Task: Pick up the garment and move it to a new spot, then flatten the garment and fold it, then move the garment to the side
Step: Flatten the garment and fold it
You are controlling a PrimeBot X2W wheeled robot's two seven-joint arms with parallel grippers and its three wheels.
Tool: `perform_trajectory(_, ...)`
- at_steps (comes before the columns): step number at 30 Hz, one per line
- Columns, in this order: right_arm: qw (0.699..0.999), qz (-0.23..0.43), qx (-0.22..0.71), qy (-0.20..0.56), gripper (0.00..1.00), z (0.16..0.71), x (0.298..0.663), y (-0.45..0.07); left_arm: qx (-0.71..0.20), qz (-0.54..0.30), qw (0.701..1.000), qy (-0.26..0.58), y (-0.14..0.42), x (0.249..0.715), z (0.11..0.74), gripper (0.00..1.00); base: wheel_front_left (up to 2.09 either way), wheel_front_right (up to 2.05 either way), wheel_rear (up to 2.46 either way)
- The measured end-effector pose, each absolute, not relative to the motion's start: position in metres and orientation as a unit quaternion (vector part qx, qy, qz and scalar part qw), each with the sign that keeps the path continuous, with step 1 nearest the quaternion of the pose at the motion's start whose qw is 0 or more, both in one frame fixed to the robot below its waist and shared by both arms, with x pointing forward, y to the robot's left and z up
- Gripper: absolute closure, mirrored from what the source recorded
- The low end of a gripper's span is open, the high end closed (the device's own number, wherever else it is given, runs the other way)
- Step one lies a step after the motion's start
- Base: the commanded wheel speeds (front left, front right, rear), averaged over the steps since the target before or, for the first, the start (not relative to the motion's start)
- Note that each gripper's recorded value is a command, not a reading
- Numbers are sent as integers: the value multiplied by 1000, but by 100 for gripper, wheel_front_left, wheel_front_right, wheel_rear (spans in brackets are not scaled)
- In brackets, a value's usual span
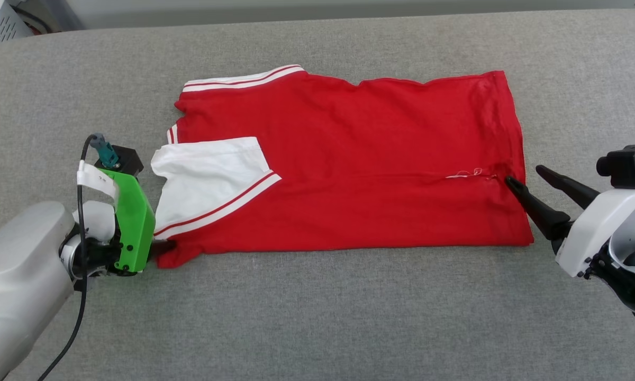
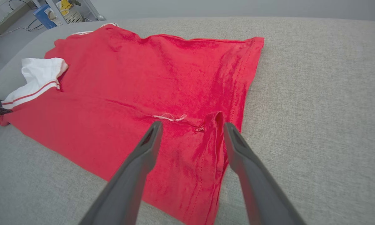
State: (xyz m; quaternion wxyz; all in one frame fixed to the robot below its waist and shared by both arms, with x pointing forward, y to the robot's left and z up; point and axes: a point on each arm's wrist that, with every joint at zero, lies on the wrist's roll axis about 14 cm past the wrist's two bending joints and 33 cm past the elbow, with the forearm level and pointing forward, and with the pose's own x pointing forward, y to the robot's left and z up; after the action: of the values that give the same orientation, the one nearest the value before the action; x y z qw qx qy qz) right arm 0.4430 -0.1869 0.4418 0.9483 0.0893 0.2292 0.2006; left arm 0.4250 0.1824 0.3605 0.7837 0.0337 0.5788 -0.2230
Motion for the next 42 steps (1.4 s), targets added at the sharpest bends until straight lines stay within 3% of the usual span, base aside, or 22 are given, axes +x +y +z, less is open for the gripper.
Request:
perform_trajectory(9,955,208,9,210,0,488,463,-205,33,-247,818,519,169,429,379,100,0,0,0)
perform_trajectory(16,934,206,-53,289,0,492,463,-218,32,-268,847,458,162,434,405,100,0,0,0)
perform_trajectory(27,869,200,-48,450,0,427,442,-211,39,-280,853,439,163,433,408,100,0,0,0)
perform_trajectory(34,839,198,-37,505,0,379,426,-199,46,-276,854,439,169,435,402,100,0,0,0)
perform_trajectory(41,829,191,-33,525,0,360,418,-199,43,-271,854,442,172,434,398,100,0,0,0)
perform_trajectory(42,832,192,-30,520,64,361,419,-198,44,-271,854,442,172,433,397,100,0,0,0)
